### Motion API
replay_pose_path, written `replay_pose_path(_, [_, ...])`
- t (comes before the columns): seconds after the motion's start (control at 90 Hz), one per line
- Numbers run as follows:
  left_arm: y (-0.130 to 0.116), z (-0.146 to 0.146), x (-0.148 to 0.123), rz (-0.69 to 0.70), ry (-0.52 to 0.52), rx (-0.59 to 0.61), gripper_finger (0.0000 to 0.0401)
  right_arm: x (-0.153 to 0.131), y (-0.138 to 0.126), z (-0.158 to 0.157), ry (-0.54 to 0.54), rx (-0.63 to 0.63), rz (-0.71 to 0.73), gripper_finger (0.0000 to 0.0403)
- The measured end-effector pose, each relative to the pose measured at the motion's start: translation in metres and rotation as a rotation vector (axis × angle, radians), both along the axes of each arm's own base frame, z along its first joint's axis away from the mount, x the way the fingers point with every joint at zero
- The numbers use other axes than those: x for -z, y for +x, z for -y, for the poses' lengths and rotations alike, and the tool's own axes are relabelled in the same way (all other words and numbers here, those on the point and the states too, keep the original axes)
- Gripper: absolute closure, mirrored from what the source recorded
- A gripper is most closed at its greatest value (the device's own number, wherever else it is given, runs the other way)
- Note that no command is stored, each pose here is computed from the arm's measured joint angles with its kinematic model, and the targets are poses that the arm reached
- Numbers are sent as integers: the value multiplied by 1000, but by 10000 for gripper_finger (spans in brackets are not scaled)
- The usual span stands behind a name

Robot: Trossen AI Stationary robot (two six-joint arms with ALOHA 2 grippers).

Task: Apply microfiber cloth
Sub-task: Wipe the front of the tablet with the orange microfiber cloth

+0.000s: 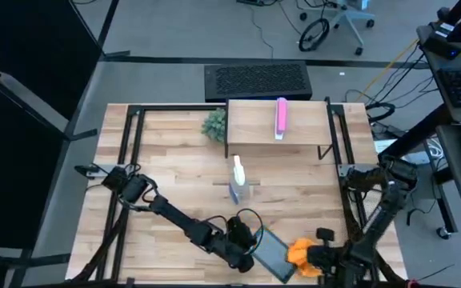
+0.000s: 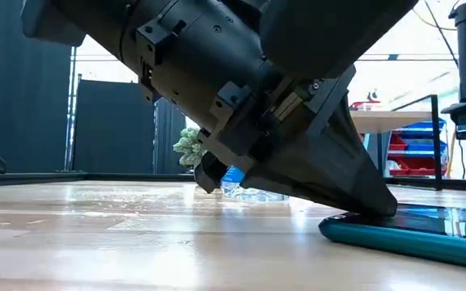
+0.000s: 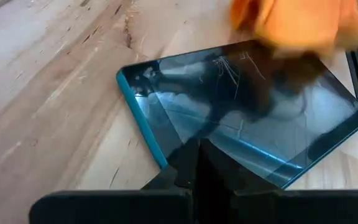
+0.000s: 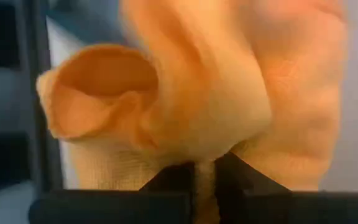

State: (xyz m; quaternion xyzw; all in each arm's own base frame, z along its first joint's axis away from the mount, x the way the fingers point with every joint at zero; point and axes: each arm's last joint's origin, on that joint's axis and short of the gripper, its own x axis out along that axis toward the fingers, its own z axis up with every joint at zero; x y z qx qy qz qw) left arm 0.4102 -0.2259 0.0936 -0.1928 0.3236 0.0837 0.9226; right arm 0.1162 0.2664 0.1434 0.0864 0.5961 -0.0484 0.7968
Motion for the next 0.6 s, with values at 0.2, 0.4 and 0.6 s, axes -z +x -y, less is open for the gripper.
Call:
replay_pose_path(0.2, [-5, -2, -29, 10, 34, 42, 401, -32, -12, 19, 10, 68, -38, 393])
replay_pose_path(0.4, [-10, -4, -65, 53, 33, 54, 401, -52, -15, 57, -117, 276, -212, 321])
replay_pose_path(0.6, [-15, -7, -67, -6, 64, 56, 401, -66, -16, 69, -97, 407, -122, 226])
